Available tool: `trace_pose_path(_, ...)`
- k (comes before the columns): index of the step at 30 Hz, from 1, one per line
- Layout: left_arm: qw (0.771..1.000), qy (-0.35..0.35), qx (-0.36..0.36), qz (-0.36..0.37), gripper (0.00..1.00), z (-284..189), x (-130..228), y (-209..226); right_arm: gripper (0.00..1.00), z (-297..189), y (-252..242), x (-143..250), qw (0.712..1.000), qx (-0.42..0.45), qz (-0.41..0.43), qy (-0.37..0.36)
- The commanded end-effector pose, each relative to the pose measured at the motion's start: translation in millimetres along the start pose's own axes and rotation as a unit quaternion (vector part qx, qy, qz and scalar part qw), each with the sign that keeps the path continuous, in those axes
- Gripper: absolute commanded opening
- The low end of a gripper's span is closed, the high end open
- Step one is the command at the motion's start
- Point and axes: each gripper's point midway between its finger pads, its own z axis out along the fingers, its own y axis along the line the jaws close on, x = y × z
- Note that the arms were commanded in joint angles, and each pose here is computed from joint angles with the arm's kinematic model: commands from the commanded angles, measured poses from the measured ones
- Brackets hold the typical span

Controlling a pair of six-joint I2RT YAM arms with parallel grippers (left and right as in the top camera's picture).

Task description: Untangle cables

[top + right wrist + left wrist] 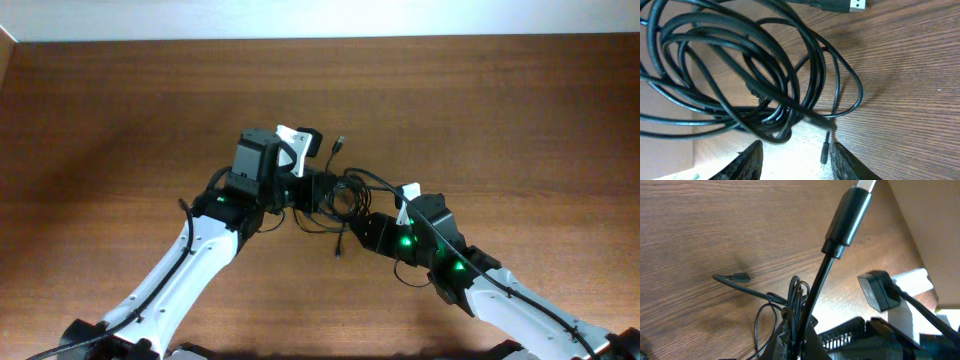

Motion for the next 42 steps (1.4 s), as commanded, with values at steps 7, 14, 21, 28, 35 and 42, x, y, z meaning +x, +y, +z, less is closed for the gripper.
trace_pose_path(7, 0.997, -0.025, 0.011, 0.072, 0.0, -21.6, -11.1, -12.6, 0.44, 4.9, -8.1, 3.1, 1.0, 0.014, 0.0, 0.007)
trace_pose_path(14, 0.995, -0.053, -0.067, 0.06, 0.0, -55.1, -18.7, 8.2, 0.44, 4.9, -4.7, 7.3, 1.0, 0.004, 0.0, 0.019)
trace_pose_path(21, 0.994, -0.053, -0.079, 0.055, 0.0, -55.4, -18.2, 12.7, 0.18, 3.1, -1.2, 8.8, 0.999, -0.011, -0.007, 0.031)
trace_pose_path(28, 0.995, -0.055, -0.087, -0.004, 0.0, -55.7, -16.6, 16.5, 0.48, -26.5, 50.1, -23.3, 0.983, -0.177, -0.035, 0.031)
trace_pose_path(35, 0.991, -0.053, -0.051, -0.114, 0.0, -54.0, -14.1, 6.3, 0.55, -9.3, 60.3, -19.9, 0.979, -0.138, -0.149, -0.032)
trace_pose_path(42, 0.993, -0.036, -0.007, -0.112, 0.01, -52.6, -10.2, -9.4, 0.54, 0.9, 55.5, -18.3, 0.981, -0.096, -0.155, -0.06)
